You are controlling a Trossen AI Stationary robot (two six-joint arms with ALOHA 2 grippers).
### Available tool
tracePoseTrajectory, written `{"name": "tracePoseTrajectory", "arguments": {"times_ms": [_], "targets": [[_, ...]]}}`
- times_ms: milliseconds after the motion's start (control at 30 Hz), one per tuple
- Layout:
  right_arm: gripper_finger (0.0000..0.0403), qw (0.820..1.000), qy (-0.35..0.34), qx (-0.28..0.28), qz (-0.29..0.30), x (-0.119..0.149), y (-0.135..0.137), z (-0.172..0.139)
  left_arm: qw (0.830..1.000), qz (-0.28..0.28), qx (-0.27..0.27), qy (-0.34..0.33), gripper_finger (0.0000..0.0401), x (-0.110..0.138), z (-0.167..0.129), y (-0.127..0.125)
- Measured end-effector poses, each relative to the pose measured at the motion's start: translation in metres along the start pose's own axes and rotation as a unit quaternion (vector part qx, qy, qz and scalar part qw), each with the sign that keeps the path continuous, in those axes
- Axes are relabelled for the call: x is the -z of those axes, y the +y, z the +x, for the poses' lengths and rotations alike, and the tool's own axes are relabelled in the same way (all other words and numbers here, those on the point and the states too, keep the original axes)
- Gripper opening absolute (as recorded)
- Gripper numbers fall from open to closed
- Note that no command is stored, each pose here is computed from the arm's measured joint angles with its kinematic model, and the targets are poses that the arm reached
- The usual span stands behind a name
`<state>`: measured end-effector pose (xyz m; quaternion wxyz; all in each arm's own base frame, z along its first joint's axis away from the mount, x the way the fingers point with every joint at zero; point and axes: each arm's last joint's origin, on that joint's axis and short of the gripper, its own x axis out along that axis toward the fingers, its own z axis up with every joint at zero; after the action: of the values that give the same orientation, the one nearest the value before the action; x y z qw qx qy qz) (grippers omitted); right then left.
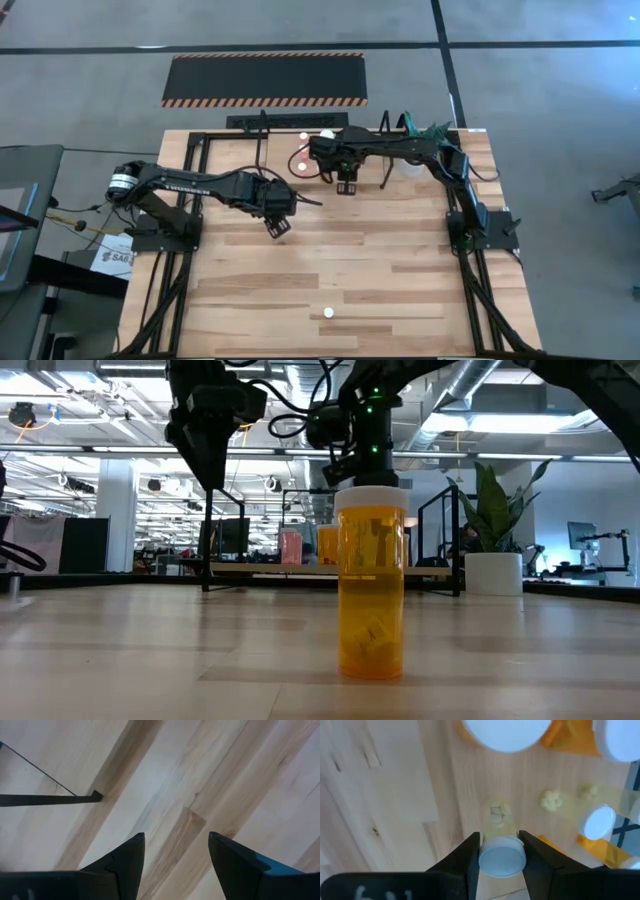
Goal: Pick and place medicine bottles onto shelf by color
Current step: Put the yellow pill bottle on the shelf aligned with the other yellow pill bottles
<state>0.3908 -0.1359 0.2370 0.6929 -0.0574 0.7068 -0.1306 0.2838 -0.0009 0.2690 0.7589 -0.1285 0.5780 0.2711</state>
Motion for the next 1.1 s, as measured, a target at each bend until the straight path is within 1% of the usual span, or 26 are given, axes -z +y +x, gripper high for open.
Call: {"name": "tracePoseTrajectory", "arguments": {"times_ms": [167,300,700,867,1100], "targets": [[0.0139,1.000,-0.017,-0.020,0.005,-0.0027,0.0012,0.0002,1.000,-0.007,0.002,0.002,0.0206,0.0002,0.0000,-0.0001],[0.0138,1.000,-0.008,-0.025,-0.004,-0.0015,0.0047,-0.0006,1.000,-0.015,0.001,0.004,0.0206,0.0010,-0.0002,-0.0005],[0.0138,1.000,-0.013,-0.024,-0.007,-0.0018,0.0009,0.0005,1.000,-0.019,0.000,0.005,0.0206,0.0013,-0.0002,-0.0003],[0.0140,0.999,-0.029,-0.020,-0.011,-0.0051,0.0004,0.0004,1.000,-0.021,0.001,0.003,0.0206,0.0009,-0.0002,-0.0005],[0.0136,0.999,-0.007,-0.025,-0.020,-0.0006,0.0020,0.0014,1.000,-0.022,-0.001,0.002,0.0206,0.0009,-0.0001,-0.0005]]}}
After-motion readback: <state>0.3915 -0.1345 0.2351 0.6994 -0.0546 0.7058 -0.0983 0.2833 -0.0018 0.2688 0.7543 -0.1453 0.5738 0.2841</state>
